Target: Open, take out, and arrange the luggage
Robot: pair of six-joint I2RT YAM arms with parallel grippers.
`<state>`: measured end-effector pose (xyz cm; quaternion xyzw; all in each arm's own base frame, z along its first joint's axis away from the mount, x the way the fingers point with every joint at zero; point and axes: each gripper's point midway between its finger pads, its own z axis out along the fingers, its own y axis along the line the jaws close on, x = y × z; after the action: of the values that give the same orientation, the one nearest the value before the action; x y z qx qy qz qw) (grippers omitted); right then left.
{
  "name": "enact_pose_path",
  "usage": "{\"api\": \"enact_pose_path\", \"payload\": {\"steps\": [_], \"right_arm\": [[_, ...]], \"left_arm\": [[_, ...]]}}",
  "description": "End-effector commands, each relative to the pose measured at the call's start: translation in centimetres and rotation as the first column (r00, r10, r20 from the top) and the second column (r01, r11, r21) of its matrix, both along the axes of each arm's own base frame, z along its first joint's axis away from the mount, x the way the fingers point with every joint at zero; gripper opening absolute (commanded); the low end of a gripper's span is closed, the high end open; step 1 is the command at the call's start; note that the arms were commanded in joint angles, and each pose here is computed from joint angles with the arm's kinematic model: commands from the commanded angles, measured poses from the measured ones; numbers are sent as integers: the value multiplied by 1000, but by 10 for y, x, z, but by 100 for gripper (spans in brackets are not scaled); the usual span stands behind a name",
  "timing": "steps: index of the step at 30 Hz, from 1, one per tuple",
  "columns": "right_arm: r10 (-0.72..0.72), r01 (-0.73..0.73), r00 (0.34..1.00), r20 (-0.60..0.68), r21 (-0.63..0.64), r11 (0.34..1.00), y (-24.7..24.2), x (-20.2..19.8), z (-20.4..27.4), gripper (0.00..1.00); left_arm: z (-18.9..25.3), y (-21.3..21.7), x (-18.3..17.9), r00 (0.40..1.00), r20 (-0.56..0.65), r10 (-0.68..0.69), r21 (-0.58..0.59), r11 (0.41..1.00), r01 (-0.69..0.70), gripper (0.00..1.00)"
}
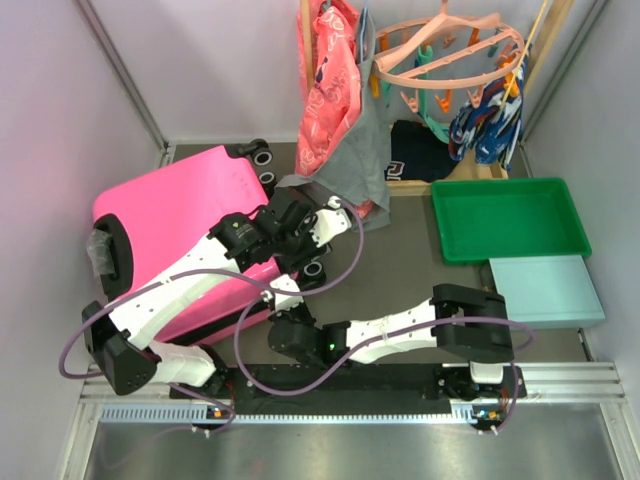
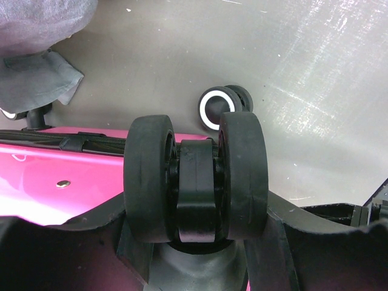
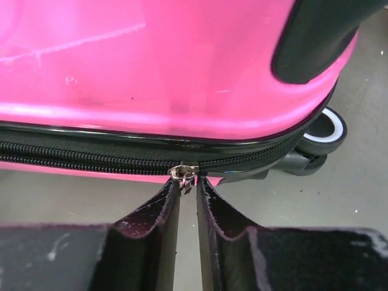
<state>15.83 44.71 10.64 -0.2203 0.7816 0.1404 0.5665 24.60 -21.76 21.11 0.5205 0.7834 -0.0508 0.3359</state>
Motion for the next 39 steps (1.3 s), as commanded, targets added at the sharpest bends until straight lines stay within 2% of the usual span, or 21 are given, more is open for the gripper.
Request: {"api": "enact_pose_path", "payload": {"steps": [1, 4, 6, 9, 10, 12, 21, 23, 38, 39], "right_arm": [[-11, 7, 1000, 23, 157, 988, 20, 12, 42, 20], [-22, 17, 999, 30, 164, 986, 22, 13, 48, 24], [-33, 27, 999, 36, 169, 985, 22, 15, 51, 23], [-44, 38, 998, 35, 167, 985, 23, 18, 52, 12], [-57, 52, 998, 26, 169, 984, 21, 19, 50, 5], [-79, 77, 997, 8, 151, 986, 14, 23, 43, 0], [-139, 150, 988, -72, 162, 975, -16, 33, 16, 0], [-126, 142, 988, -86, 227, 963, -18, 32, 24, 0], [-57, 88, 992, -115, 290, 953, -46, 46, 15, 0], [-43, 80, 993, -113, 341, 937, -46, 49, 25, 0]], "left_arm": [[49, -10, 21, 989, 142, 36, -117, 993, -20, 0], [47, -9, 21, 989, 141, 36, -113, 993, -20, 0], [48, -10, 21, 989, 142, 36, -114, 993, -20, 0], [48, -10, 21, 989, 140, 35, -114, 993, -19, 0], [48, -10, 21, 990, 139, 37, -113, 993, -21, 0], [49, -10, 20, 990, 138, 35, -114, 993, -19, 0], [44, -1, 15, 992, 119, 47, -87, 996, -36, 0], [42, 3, 12, 993, 106, 46, -78, 996, -38, 0], [35, 27, -6, 996, 62, 70, -33, 997, -68, 0], [33, 29, -7, 996, 56, 71, -26, 997, -69, 0]]}}
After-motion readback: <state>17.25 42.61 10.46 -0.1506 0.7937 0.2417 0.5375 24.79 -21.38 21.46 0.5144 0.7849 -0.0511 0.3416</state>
